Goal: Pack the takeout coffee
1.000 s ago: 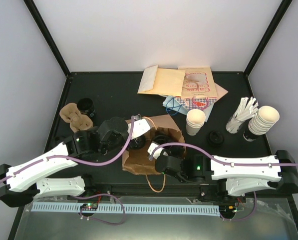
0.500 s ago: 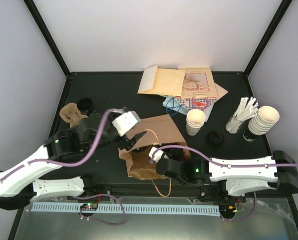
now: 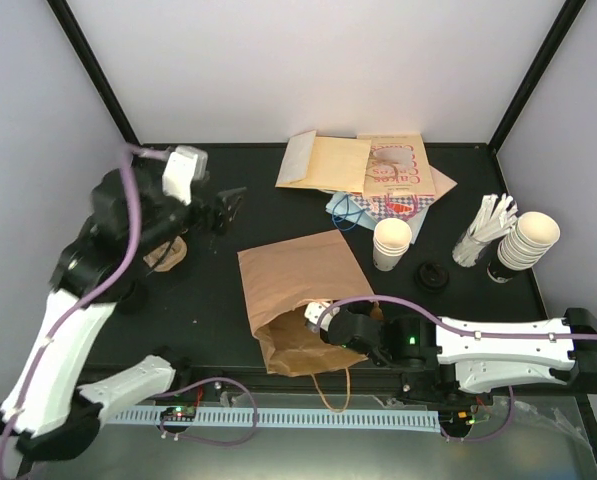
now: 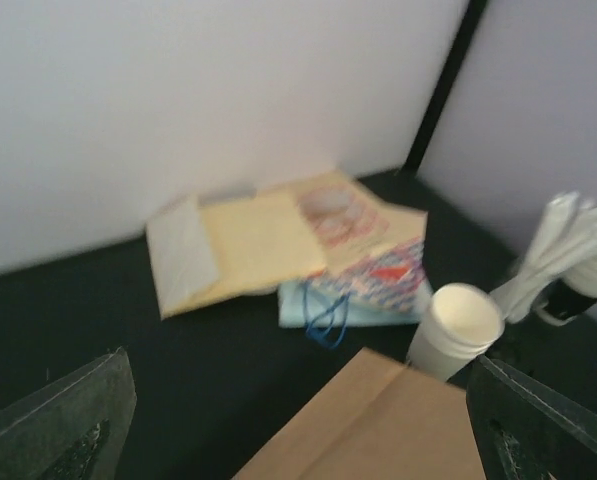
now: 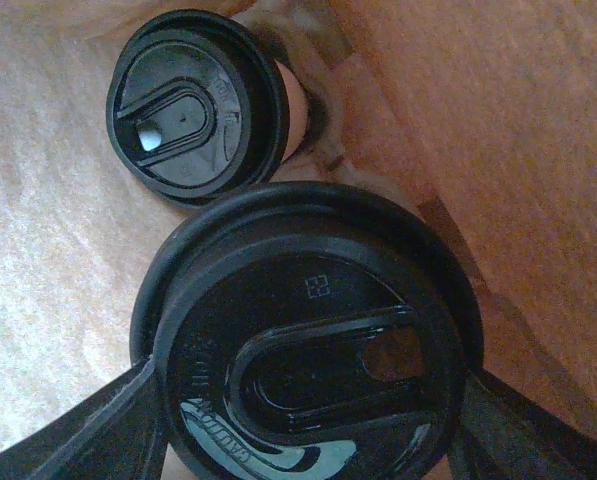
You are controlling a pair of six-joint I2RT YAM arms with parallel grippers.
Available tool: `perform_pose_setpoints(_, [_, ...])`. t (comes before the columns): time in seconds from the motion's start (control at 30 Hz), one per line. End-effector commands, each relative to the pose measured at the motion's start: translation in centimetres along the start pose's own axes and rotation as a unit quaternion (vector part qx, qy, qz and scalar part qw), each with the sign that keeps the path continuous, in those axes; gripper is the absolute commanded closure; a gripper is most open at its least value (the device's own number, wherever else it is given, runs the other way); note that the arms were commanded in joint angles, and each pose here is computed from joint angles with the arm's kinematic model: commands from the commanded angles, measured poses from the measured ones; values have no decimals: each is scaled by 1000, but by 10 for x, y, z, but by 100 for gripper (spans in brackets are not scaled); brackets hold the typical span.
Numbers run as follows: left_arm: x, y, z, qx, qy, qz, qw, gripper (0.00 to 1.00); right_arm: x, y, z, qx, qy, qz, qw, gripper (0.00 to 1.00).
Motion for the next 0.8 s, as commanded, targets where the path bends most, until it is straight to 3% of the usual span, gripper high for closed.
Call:
perform_pose_setpoints(0.0, [68, 61, 48, -106, -11, 160, 981, 7, 2, -4, -2, -38, -2, -13, 999, 46])
perform_pose_setpoints(0.23, [168, 107, 111, -134, -23, 269, 954, 8, 9, 0, -4, -101, 14, -1, 995, 45])
perform_pose_setpoints(0.4, [226, 141, 135, -176, -7, 355, 918, 12, 16, 1, -6, -135, 21, 5, 991, 45])
perform_pose_setpoints(0.57, [268, 172, 134, -214, 70, 375, 899, 16, 26, 3, -8, -157, 0, 8, 988, 45])
perform_pose_setpoints(0.77, [295, 197, 140, -239, 101, 399, 879, 20, 37, -3, -15, -164, -1, 22, 986, 46])
Point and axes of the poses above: each gripper's point midway between its finger pads, its own x axis out along the fingers, its own z axis along the line the jaws close on, y = z × x, the point moved 3 cm from there along -x, back along the fingers, and after that the axes turned 9 degrees about -x, right-handed, at the moved point
